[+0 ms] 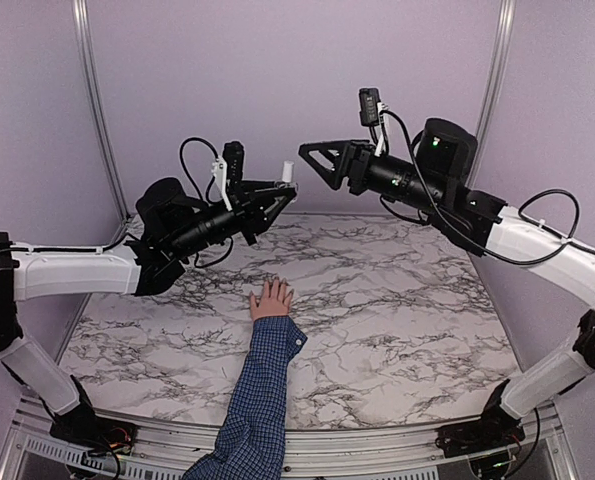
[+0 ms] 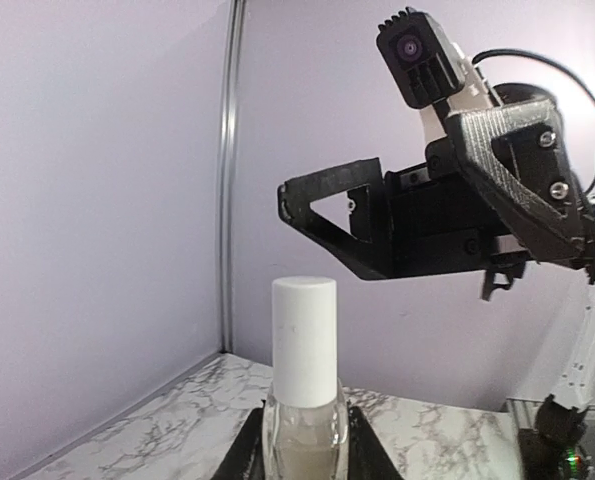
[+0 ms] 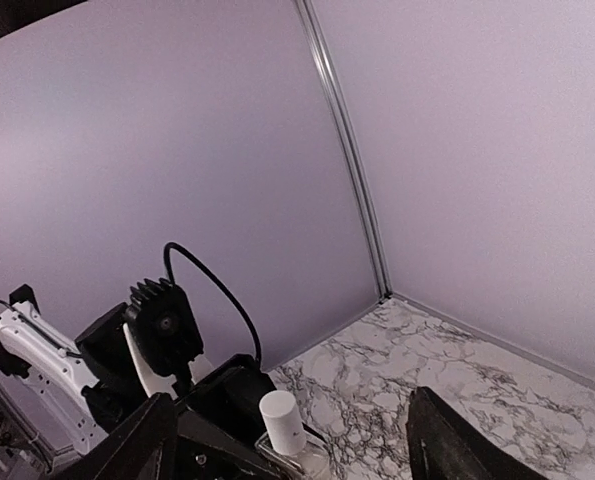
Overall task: Paint the nails
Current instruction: Screw the nail polish bottle cap onto the nail polish bottle.
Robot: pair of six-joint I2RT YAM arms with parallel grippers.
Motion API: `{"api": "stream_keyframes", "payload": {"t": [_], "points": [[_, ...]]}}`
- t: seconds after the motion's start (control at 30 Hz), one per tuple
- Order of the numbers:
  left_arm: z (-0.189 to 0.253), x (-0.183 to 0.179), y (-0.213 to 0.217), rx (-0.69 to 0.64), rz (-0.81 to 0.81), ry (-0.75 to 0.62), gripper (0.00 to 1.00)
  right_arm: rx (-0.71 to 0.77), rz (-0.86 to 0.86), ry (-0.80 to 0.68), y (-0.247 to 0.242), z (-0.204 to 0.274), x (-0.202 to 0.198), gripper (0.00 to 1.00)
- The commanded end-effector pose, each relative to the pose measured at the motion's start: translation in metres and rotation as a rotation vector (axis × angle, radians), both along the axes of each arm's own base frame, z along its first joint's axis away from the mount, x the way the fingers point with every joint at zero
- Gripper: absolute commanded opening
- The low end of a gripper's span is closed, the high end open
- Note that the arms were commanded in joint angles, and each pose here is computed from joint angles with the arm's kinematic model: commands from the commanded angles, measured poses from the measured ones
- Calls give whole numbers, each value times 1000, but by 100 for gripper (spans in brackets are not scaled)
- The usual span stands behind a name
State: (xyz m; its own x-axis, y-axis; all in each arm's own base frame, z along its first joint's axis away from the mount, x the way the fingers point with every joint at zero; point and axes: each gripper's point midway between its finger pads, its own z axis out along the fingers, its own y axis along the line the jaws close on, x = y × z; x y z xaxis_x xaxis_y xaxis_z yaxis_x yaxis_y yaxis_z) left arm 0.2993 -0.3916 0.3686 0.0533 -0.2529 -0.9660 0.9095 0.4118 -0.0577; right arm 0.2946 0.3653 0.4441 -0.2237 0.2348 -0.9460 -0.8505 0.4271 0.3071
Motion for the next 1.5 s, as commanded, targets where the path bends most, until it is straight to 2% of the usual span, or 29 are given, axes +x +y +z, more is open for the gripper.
{"api": "stream_keyframes", "payload": {"t": [0.0, 0.27, 0.53, 0.77, 0.93, 1.27, 1.47], "points": [[36, -65, 8, -53, -396, 3, 0, 66, 278, -212, -9, 48, -57, 78], [73, -123, 12, -20, -785, 55, 0, 55, 624, -368, -10, 67, -120, 75], [82, -152, 10, 9, -927, 64, 0, 62, 756, -402, -7, 76, -141, 62], [75, -153, 4, 12, -933, 82, 0, 57, 851, -357, 14, 71, -157, 59], [74, -154, 4, 13, -937, 84, 0, 55, 891, -322, 26, 64, -165, 53], [71, -151, 1, 15, -936, 86, 0, 63, 905, -299, 30, 61, -166, 31], [70, -149, 0, 12, -930, 85, 0, 53, 905, -287, 31, 57, -165, 25]]}}
